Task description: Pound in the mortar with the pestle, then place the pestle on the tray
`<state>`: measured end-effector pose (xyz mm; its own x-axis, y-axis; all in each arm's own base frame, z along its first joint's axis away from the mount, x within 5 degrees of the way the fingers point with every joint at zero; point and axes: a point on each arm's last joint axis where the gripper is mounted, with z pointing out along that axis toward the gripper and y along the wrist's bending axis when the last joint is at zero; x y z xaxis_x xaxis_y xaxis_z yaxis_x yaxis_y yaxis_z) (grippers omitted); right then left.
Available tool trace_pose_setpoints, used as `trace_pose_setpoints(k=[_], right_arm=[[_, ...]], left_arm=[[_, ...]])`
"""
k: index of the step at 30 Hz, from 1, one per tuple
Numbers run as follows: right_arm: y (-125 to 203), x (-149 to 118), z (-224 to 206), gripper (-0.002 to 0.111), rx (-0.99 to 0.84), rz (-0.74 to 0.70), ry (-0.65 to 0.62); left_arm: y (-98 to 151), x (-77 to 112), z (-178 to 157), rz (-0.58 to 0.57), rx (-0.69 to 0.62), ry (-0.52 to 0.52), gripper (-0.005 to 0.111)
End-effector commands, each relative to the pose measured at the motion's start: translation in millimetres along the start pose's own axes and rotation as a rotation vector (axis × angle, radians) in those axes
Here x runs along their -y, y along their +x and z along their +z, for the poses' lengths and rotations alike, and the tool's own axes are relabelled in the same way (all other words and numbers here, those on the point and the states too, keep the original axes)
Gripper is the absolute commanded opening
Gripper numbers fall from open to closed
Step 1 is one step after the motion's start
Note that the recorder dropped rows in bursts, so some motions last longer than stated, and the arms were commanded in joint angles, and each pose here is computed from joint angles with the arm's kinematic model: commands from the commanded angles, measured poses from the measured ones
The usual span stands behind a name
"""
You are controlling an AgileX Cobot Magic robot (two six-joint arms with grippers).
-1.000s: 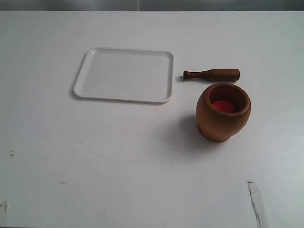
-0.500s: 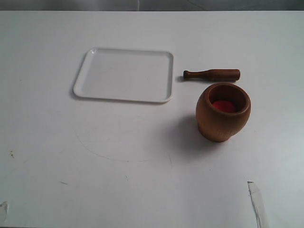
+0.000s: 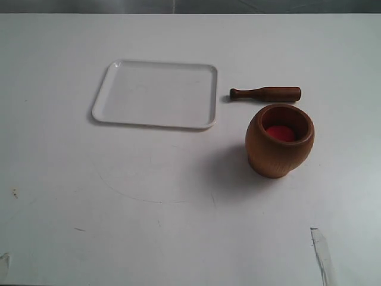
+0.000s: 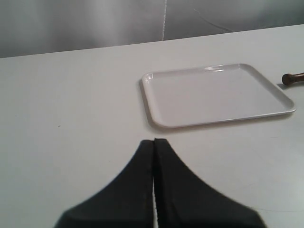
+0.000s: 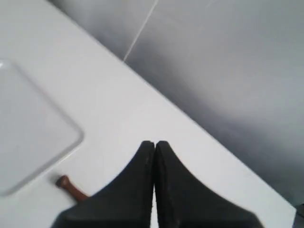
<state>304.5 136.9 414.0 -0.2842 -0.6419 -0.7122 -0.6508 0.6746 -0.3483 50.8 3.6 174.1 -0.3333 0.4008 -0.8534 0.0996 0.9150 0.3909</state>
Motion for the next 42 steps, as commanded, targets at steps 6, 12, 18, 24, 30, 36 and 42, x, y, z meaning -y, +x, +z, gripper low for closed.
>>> trace_pose_setpoints(k=[6, 12, 18, 24, 30, 36, 42], right_arm=[[23, -12, 104, 0.0, -0.33, -0.186, -0.289], [53, -27, 157, 0.0, -0.447, -0.298, -0.439], [77, -40, 192, 0.0, -0.53, -0.282, -0.523], [91, -60, 218, 0.001, -0.563, -0.325, -0.582], [87, -87, 235, 0.033, -0.497, -0.49, -0.619], [83, -91, 246, 0.061, -0.458, -0.604, -0.518], [87, -89, 249, 0.056, -0.476, -0.577, -0.518]], left_arm=[[0, 0.6, 0, -0.012, 0.007, 0.008, 0.0], [0, 0.6, 0, -0.012, 0.007, 0.008, 0.0], [0, 0.6, 0, -0.012, 0.007, 0.008, 0.0], [0, 0.6, 0, -0.012, 0.007, 0.008, 0.0], [0, 0.6, 0, -0.012, 0.007, 0.008, 0.0], [0, 0.6, 0, -0.012, 0.007, 0.008, 0.0], [0, 0.6, 0, -0.012, 0.007, 0.008, 0.0]])
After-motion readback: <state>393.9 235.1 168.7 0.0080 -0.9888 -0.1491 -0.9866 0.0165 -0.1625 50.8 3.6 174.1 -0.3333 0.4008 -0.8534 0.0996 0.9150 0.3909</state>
